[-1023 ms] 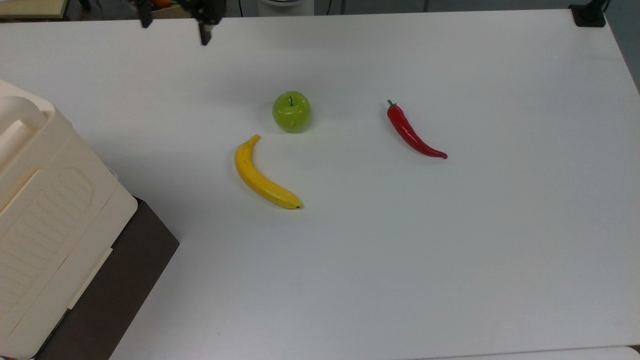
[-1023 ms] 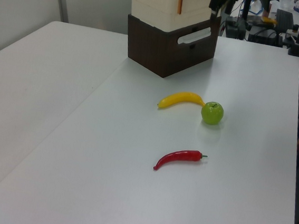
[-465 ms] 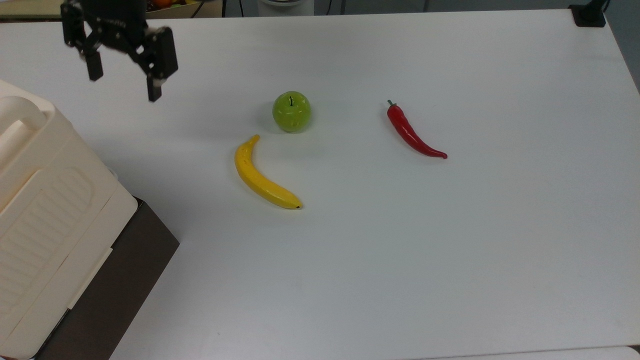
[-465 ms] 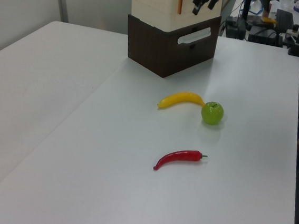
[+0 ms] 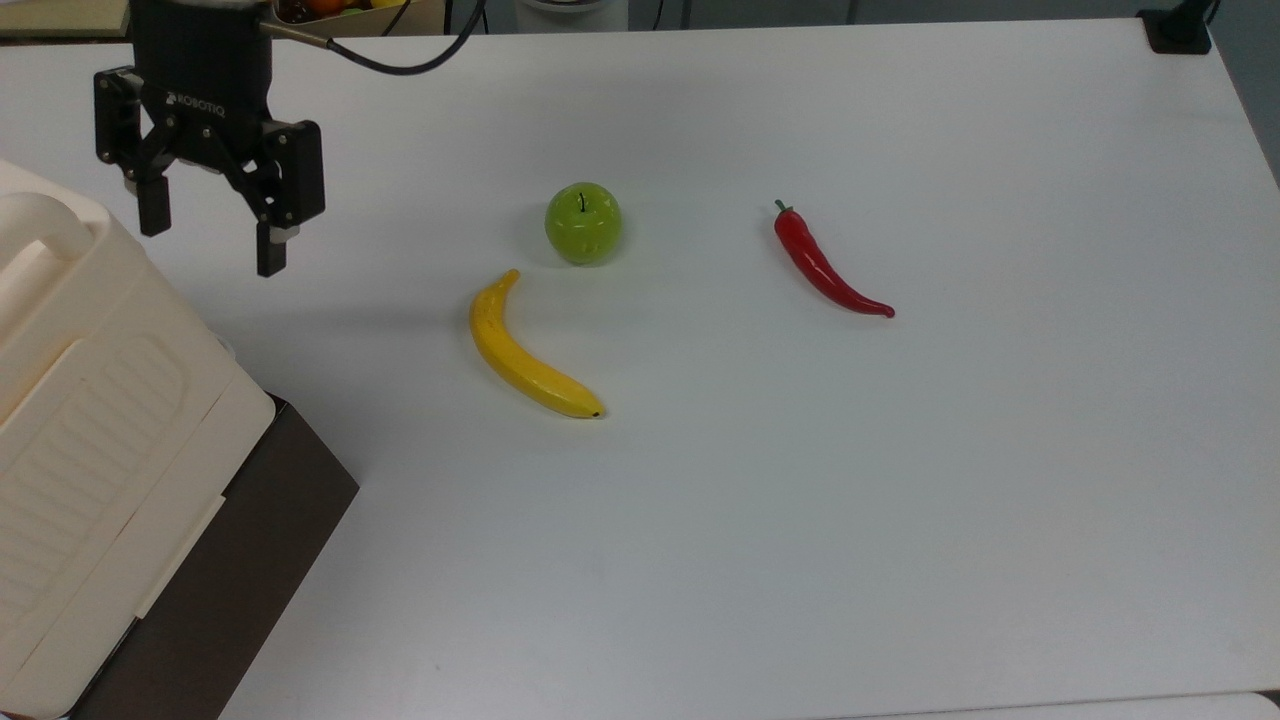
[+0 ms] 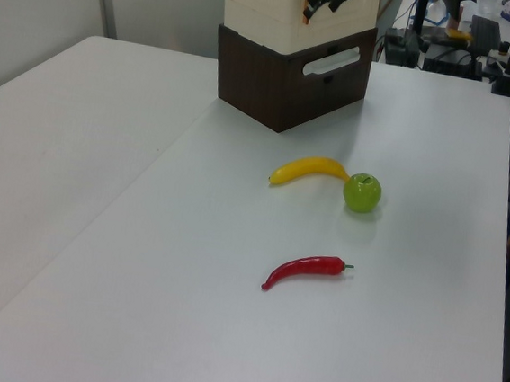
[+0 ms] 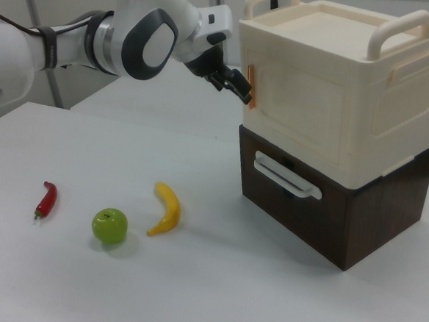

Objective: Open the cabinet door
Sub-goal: 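Lower the gripper and close it on the orange door handle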

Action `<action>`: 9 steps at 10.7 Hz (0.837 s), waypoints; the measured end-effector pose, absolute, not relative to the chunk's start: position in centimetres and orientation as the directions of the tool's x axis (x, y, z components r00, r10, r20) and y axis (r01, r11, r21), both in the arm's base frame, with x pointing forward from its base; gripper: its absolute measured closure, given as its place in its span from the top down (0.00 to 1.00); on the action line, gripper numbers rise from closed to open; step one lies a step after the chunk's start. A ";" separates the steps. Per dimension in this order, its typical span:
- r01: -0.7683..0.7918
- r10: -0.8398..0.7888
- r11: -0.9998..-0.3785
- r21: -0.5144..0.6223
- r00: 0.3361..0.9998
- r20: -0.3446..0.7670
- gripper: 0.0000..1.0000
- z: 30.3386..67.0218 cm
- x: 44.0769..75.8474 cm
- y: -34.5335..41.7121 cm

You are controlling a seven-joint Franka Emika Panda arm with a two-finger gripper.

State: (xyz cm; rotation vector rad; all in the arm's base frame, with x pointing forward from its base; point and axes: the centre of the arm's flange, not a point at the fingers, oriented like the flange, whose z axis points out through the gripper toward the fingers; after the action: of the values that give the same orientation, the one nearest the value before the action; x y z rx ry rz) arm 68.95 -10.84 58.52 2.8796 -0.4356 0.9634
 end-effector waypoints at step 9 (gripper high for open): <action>-0.278 -0.155 -0.957 0.082 0.731 0.665 0.63 58.4 70.4 -12.1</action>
State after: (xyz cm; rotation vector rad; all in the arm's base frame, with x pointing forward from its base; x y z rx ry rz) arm 70.40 -12.09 58.40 2.7571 -0.3479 1.0352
